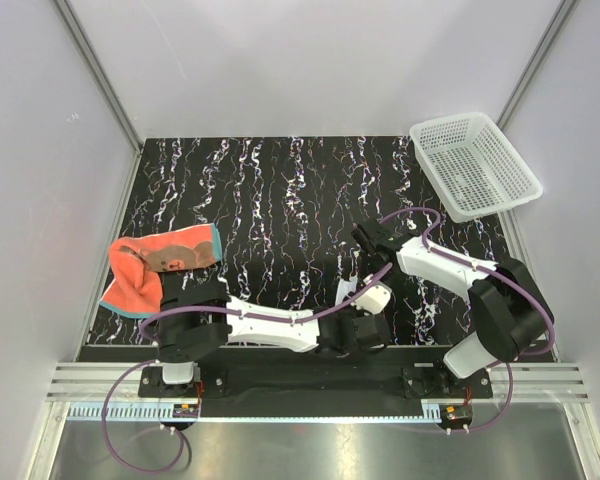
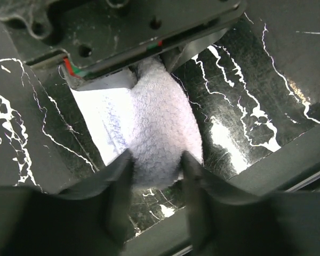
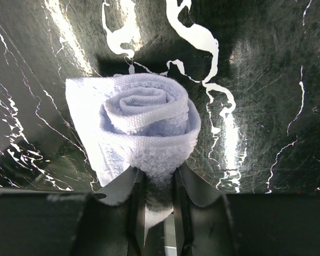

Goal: Roll the towels
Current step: Roll the towel

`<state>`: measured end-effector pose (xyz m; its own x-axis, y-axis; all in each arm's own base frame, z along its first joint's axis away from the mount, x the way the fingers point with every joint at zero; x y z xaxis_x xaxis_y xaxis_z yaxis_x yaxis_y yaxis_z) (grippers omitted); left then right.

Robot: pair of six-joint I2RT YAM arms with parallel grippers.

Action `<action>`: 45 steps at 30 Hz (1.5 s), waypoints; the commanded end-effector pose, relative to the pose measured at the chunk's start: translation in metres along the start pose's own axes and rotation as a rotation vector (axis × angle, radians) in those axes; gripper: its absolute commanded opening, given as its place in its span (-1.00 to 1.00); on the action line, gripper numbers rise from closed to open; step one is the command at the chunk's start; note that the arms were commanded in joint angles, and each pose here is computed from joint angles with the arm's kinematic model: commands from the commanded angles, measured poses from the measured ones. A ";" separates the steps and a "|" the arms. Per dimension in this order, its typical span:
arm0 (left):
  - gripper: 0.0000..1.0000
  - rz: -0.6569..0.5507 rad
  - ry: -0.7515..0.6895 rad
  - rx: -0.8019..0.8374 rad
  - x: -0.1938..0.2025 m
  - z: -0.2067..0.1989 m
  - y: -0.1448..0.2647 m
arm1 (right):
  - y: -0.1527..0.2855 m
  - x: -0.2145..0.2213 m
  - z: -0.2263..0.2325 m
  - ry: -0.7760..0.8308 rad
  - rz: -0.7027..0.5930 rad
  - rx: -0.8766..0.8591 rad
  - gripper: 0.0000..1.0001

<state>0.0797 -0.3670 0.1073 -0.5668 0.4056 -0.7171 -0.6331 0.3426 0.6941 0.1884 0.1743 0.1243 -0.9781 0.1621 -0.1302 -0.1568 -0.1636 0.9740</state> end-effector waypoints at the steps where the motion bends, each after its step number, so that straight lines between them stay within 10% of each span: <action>1: -0.36 -0.035 0.015 -0.045 -0.004 0.003 -0.003 | 0.001 0.000 0.004 0.013 0.004 0.008 -0.47; 12: -0.99 -0.008 0.070 -0.016 0.018 0.022 0.003 | 0.029 -0.022 0.009 -0.016 -0.120 0.027 0.74; 25: -1.00 0.004 0.371 0.284 0.020 0.052 0.001 | 0.078 -0.047 0.002 -0.129 -0.361 -0.224 0.77; 45: -1.00 0.036 0.766 0.509 0.038 0.108 -0.011 | 0.008 -0.008 0.003 -0.096 -0.250 -0.639 0.61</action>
<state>0.1263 -0.2708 0.0859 -0.8633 -0.1864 -0.4691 -0.4419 0.7282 0.5239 0.1824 0.1641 0.1239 -0.9071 0.3454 -0.2406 -0.4045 -0.5567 0.7256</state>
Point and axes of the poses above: each gripper's point midway between its finger pads, its own y axis back along the fingers, its own z axis along the line the jaws close on, x = y × z, the point moved 9 cm from there along y, back along the fingers, and after that the axes turned 4 degrees about y, right-handed, at the moved point
